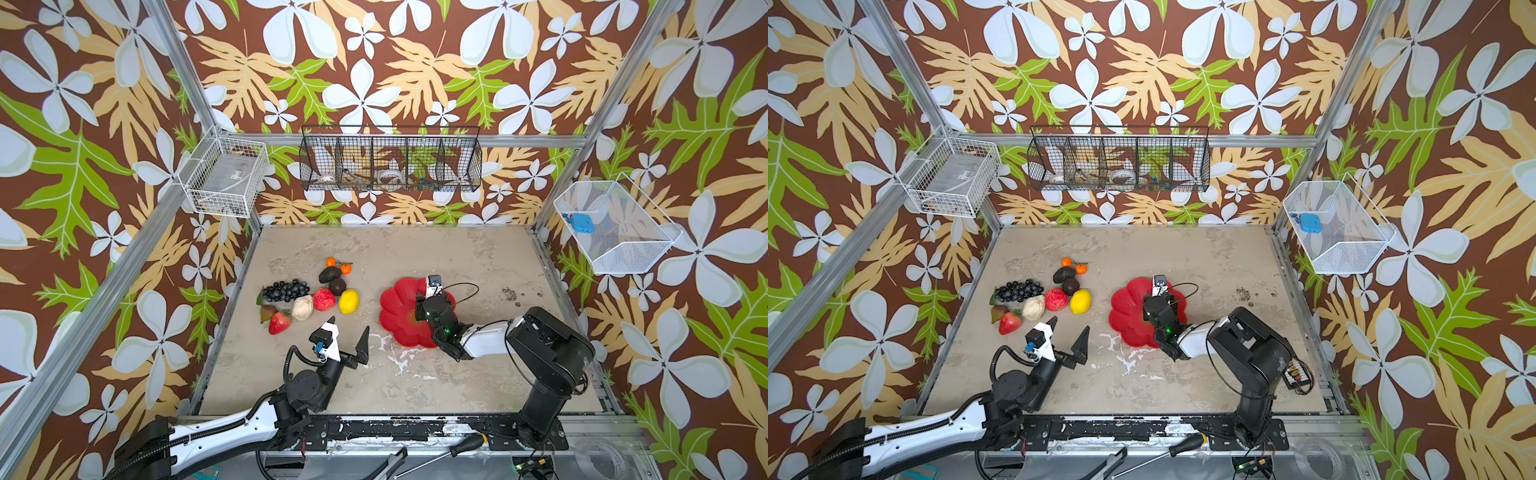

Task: Place and organize the fake fruits in the fruit bowl
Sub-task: 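Lower the held pear into the red plate and open the right gripper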

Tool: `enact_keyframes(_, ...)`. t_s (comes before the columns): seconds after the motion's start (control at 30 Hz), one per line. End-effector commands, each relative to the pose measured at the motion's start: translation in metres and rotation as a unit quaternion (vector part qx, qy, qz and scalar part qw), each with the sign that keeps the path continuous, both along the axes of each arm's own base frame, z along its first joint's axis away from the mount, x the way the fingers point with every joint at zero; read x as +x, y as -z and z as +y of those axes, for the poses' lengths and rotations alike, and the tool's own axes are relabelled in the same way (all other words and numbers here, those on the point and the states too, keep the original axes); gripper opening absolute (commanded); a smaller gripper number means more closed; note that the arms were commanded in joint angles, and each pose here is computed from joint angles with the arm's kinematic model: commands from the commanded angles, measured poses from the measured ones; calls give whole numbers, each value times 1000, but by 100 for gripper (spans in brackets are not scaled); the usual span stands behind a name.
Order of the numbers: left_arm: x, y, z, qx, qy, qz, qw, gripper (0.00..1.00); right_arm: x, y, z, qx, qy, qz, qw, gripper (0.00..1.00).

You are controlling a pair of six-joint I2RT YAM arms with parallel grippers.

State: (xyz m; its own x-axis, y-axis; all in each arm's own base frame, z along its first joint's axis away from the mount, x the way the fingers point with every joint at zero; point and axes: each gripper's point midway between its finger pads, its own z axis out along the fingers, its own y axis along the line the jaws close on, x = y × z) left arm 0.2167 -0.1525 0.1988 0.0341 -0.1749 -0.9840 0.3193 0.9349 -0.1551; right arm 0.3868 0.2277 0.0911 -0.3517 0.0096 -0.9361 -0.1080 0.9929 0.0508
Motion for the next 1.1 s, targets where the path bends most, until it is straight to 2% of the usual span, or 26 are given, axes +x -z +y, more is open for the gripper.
enact_keyframes(0.0,1,-2,3,-7,-8,-4,1000,100,0,-5,0,11,3,-6,1000,56)
enact_keyframes(0.1,1,-2,2,-5,-6,-3,1000,99,0,-2,-1,11,5,-3,1000,55)
enact_keyframes(0.2,1,-2,3,-6,-9,-4,1000,99,1,1,0,13,7,4,1000,48)
enact_keyframes(0.37,1,-3,4,-8,-10,-6,1000,99,4,15,-5,57,15,42,997,37)
enact_keyframes(0.5,1,-3,4,-7,-9,-6,1000,100,1,19,-5,84,10,52,995,36)
enact_keyframes(0.63,0,-2,3,-5,-7,-6,1000,99,1,14,-6,87,9,47,995,37)
enact_keyframes(1.07,3,2,-2,4,-6,4,1000,100,-1,0,-7,85,6,37,996,59)
